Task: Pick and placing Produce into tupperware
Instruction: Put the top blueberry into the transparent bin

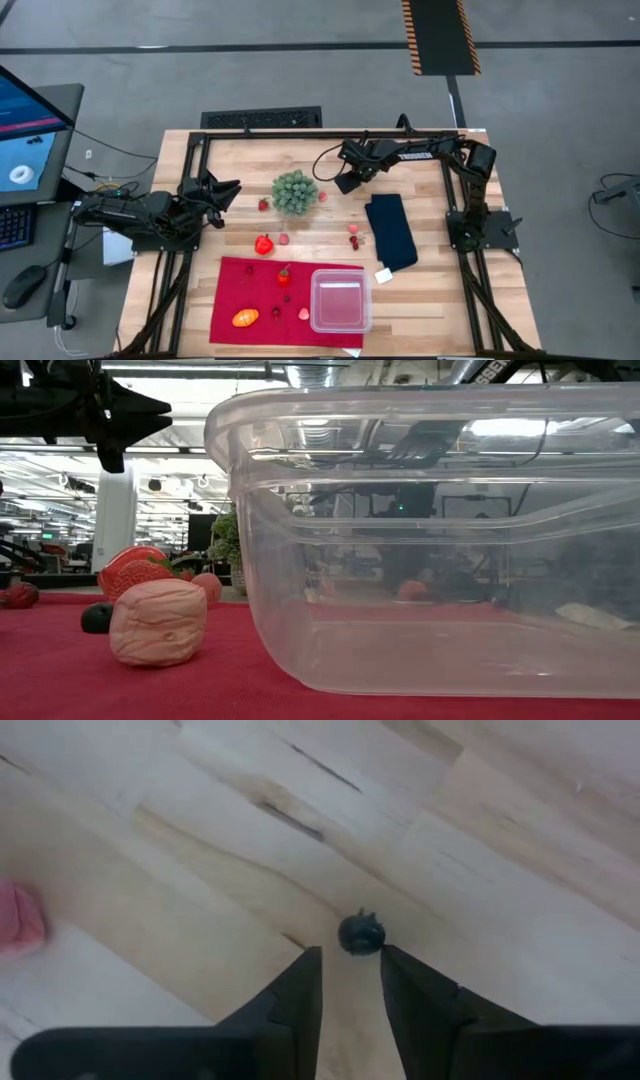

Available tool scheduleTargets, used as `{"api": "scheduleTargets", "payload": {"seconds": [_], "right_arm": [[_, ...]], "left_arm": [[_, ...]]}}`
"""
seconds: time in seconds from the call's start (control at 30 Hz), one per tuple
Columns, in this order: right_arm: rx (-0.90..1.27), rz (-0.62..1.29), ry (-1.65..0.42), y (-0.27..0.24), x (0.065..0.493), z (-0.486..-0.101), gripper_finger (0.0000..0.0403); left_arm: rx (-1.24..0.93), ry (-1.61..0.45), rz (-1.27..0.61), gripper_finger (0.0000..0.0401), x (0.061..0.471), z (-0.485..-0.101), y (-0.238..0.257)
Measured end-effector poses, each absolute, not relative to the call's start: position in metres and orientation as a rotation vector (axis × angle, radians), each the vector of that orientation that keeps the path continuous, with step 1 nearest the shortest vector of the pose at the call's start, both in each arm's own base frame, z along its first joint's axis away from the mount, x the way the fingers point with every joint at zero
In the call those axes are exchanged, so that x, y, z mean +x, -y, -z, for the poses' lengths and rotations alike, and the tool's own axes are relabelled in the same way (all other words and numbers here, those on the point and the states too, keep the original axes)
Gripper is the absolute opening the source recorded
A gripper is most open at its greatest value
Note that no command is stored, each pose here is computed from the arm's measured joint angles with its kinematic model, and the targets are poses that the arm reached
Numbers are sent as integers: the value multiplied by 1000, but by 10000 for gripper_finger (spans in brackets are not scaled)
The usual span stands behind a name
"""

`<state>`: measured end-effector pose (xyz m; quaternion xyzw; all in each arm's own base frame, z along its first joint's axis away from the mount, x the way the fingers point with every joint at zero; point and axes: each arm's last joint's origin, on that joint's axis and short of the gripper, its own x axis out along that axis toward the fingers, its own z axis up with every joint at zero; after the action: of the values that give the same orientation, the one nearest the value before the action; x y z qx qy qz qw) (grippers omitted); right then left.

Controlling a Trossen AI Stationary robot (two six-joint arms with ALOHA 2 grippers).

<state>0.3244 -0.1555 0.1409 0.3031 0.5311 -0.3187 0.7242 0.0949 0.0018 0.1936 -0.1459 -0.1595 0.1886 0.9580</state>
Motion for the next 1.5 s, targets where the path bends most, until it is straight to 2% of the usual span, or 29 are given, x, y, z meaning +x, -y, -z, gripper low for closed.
{"api": "scheduleTargets", "payload": {"seconds": [0.4, 0.67, 1.07, 1.23, 1.5], "right_arm": [[677, 716, -1164, 162, 322, -141, 106], [677, 713, -1161, 163, 321, -141, 108], [701, 671, -1215, 166, 326, -119, 96], [683, 660, -1158, 164, 323, -136, 79], [653, 626, -1061, 154, 322, -173, 79]], "left_arm": [[-296, 323, -383, 96, 95, -194, -2], [-296, 324, -383, 96, 95, -194, -2], [-294, 317, -389, 96, 95, -193, -2], [-294, 317, -392, 96, 95, -193, -2], [-291, 307, -393, 96, 95, -192, -2]]}}
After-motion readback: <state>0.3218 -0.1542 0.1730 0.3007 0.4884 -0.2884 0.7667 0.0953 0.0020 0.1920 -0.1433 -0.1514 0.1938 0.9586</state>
